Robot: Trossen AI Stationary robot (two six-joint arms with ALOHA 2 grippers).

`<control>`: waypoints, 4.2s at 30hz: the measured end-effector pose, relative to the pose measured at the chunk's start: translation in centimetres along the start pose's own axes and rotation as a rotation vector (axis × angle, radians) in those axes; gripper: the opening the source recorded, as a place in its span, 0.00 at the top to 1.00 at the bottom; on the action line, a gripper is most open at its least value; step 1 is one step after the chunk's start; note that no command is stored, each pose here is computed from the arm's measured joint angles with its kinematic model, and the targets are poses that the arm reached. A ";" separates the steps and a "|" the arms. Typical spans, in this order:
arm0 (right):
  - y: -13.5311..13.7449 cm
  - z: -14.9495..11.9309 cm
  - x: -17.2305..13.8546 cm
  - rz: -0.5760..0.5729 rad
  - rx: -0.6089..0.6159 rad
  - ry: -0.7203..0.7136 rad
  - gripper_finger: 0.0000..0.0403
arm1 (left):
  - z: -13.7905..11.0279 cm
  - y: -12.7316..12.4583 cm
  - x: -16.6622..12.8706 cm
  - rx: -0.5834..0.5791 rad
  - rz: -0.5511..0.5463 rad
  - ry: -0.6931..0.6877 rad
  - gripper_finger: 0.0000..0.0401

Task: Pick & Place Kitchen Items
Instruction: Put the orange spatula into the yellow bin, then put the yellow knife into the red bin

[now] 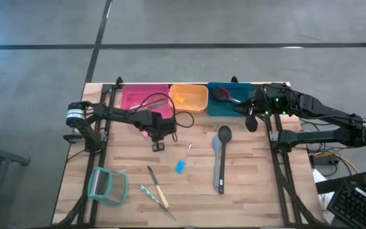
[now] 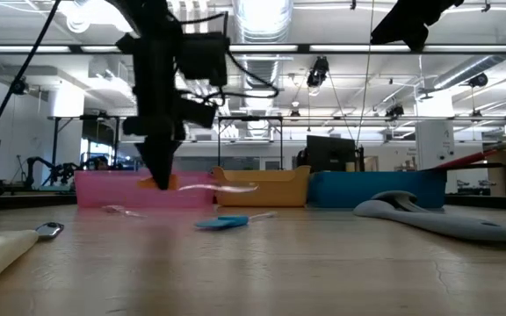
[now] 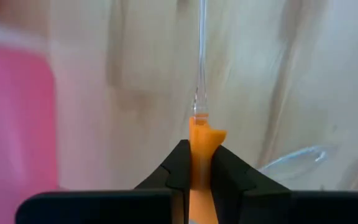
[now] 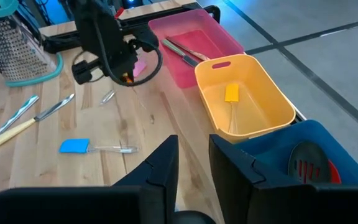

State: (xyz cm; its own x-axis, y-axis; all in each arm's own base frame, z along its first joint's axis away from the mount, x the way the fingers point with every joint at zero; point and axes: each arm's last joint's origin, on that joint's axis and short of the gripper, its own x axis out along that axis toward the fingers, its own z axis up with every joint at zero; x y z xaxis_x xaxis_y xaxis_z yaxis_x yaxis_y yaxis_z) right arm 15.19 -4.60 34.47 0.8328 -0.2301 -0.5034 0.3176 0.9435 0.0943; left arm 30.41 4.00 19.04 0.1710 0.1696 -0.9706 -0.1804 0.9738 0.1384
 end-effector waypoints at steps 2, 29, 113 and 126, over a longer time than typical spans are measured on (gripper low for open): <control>0.0 0.0 0.0 0.000 -0.001 0.000 0.82 | 1.0 0.2 -1.0 0.031 0.000 -0.046 0.91; 0.0 0.0 0.0 0.000 -0.027 0.000 0.85 | 7.1 12.5 -5.4 0.049 0.200 -0.538 0.91; -0.1 -0.8 0.6 -0.002 -0.094 0.032 0.70 | 9.6 1.0 -18.2 -0.032 -0.063 -0.114 0.72; -0.1 -0.8 0.6 -0.002 -0.074 0.032 0.65 | 2.7 -11.6 -21.8 0.202 -0.013 -0.185 0.74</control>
State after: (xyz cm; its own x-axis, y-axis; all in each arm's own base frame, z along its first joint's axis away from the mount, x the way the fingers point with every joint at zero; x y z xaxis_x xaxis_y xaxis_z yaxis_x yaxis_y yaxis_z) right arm 15.30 -4.64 33.46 0.8171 -0.2256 -0.5305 0.2840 0.9583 0.0299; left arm 31.37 -10.58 39.16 0.3497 0.1640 -0.9224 0.0164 0.9833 0.1810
